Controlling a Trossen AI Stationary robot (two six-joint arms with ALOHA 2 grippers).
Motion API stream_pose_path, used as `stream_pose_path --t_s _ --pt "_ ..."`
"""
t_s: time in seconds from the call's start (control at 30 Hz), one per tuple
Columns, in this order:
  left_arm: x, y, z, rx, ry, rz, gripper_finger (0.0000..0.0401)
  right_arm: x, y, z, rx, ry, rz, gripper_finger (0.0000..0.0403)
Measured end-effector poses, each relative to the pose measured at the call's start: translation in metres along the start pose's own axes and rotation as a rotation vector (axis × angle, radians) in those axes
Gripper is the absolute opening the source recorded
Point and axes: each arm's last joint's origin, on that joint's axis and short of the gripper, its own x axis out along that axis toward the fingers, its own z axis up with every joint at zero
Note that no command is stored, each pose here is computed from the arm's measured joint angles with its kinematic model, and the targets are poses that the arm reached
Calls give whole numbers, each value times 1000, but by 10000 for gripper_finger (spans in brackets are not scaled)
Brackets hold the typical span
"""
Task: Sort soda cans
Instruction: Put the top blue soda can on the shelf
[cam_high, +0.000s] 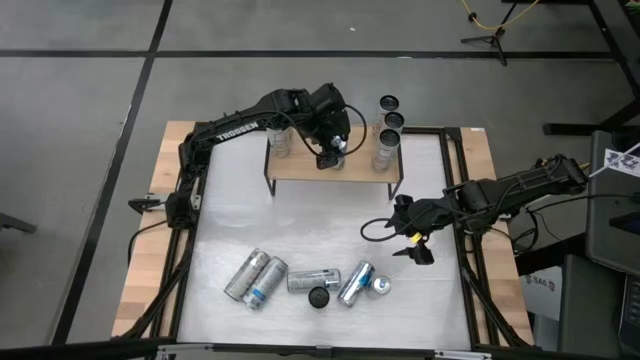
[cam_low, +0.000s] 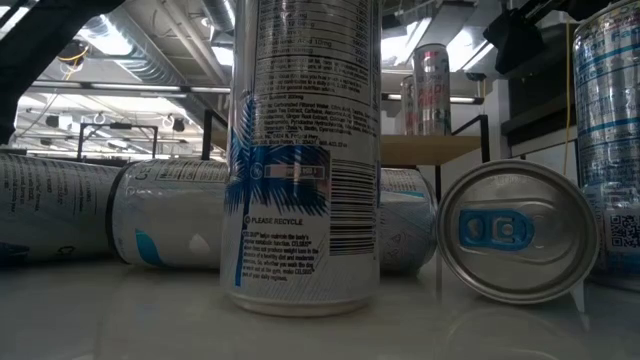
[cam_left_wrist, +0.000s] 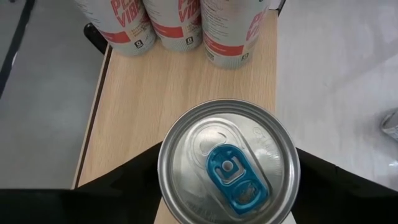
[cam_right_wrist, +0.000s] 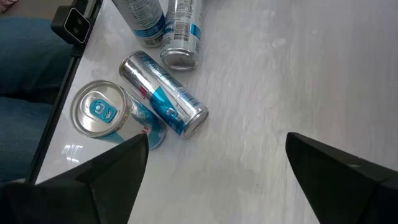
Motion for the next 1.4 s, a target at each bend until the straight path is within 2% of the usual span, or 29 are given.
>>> stream_pose_path --t_s 0.43,0.63,1.13,1.4 --pt "0 0 0 -8 0 9 329 0 0 0 0 0 0 376" --pt "0 1 0 -27 8 46 326 0 1 4 -2 -39 13 376" --pt "0 -2 1 -21 -1 42 325 -22 5 27 -13 -153 23 376" --pt "0 -2 2 -21 -1 46 325 -25 5 30 -36 -171 5 376"
